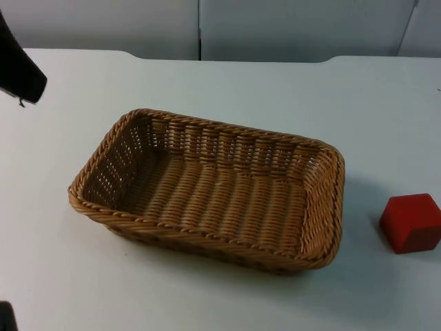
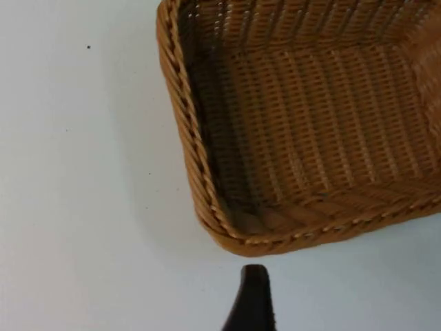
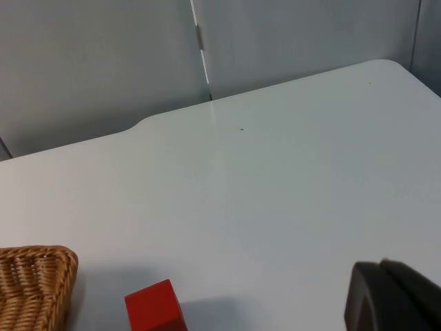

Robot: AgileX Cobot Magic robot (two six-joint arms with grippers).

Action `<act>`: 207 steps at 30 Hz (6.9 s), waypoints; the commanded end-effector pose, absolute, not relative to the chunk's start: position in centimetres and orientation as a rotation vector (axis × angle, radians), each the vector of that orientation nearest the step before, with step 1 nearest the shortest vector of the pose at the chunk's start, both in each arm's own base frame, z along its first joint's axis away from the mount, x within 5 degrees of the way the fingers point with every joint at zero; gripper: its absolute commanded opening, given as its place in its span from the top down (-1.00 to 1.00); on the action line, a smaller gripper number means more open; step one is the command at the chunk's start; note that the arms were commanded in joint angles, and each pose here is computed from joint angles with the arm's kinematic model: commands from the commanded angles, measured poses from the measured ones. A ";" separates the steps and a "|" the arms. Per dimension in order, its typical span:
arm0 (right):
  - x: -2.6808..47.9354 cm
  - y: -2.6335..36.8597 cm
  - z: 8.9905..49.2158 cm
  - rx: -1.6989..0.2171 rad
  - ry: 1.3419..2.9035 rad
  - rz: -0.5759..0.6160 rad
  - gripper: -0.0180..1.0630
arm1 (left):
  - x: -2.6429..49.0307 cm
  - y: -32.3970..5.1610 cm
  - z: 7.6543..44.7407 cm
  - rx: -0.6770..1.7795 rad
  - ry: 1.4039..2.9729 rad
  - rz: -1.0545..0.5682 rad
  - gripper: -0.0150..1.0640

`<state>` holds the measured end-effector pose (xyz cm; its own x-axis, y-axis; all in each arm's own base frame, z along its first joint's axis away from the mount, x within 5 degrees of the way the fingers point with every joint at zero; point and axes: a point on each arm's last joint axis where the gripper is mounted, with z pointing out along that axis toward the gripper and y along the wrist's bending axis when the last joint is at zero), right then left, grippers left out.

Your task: Pick up the basket with the left hand and place the cube into the basket with the right hand.

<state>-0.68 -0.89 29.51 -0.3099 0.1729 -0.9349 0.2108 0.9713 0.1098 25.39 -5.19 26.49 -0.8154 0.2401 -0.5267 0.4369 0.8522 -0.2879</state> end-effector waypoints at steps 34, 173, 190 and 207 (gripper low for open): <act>-0.6 -0.9 29.5 0.276 1.886 -0.049 0.97 | 36.2 -6.6 11.9 0.373 2.618 -0.774 -0.28; 32.9 6.0 11.5 -0.092 2.956 -0.134 0.95 | 36.4 -8.3 19.1 0.312 2.487 -0.889 0.97; 31.7 16.7 28.1 -0.542 2.623 0.512 0.97 | 36.4 -8.3 19.1 0.312 2.487 -0.889 0.97; 30.4 23.5 21.7 -0.655 2.756 0.398 0.97 | 36.4 -8.3 19.1 0.311 2.487 -0.888 0.97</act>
<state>30.34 23.34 21.47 -0.8630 -0.3994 -0.3096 -0.4716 0.8565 0.2097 36.43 -7.96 18.21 -0.8614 0.0793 -0.5017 0.3660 0.7818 -0.5048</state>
